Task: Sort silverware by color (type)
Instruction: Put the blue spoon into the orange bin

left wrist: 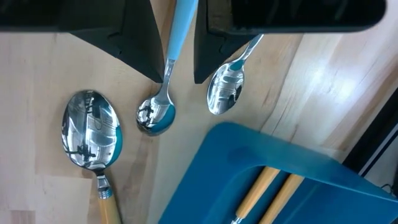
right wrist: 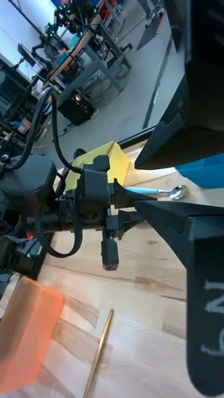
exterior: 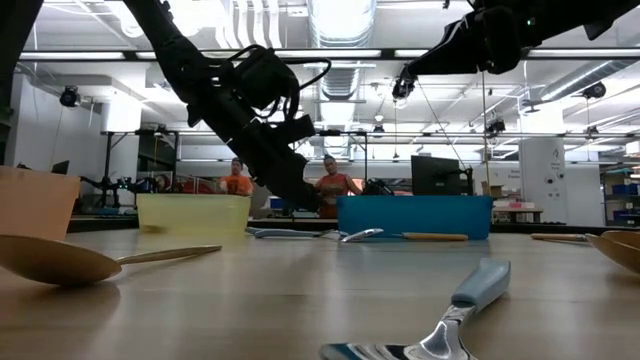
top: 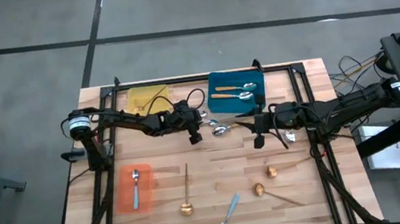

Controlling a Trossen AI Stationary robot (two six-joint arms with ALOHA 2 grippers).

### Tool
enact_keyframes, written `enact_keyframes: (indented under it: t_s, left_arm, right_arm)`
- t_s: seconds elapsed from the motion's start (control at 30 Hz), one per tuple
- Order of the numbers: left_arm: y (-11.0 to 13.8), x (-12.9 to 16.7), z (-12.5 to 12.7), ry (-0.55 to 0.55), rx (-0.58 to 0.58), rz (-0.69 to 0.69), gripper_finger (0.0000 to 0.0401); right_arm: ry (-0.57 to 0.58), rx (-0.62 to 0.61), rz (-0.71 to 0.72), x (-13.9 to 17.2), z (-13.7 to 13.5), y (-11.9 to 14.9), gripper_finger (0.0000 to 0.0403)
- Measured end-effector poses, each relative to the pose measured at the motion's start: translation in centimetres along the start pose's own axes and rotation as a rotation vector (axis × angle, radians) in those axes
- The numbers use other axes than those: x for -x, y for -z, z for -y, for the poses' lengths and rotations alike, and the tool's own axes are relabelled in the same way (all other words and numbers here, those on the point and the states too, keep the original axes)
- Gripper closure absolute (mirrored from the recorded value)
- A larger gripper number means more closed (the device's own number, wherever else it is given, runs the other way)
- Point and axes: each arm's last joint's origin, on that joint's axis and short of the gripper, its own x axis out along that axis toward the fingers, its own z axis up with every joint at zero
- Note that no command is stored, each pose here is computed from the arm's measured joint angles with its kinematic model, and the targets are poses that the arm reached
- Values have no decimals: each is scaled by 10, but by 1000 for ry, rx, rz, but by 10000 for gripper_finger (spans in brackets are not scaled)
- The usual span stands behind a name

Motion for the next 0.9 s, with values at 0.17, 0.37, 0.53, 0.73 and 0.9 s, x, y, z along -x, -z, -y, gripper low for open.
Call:
enact_keyframes:
  t_s: [0.17,0.37,0.53,0.73,0.9]
  left_arm:
    - [0,0,0,0,1,1,302]
    - [-1,0,0,-2,3,9,273]
    - [-2,0,-1,-3,7,23,264]
    - [-2,0,-1,-4,8,27,264]
    - [-2,0,-1,-4,8,28,264]
  right_arm:
    - [0,0,0,0,0,0,319]
    - [0,0,0,0,0,0,319]
    - [0,-1,-1,0,0,0,319]
    - [0,-1,-1,0,0,0,319]
    - [0,0,0,0,0,0,319]
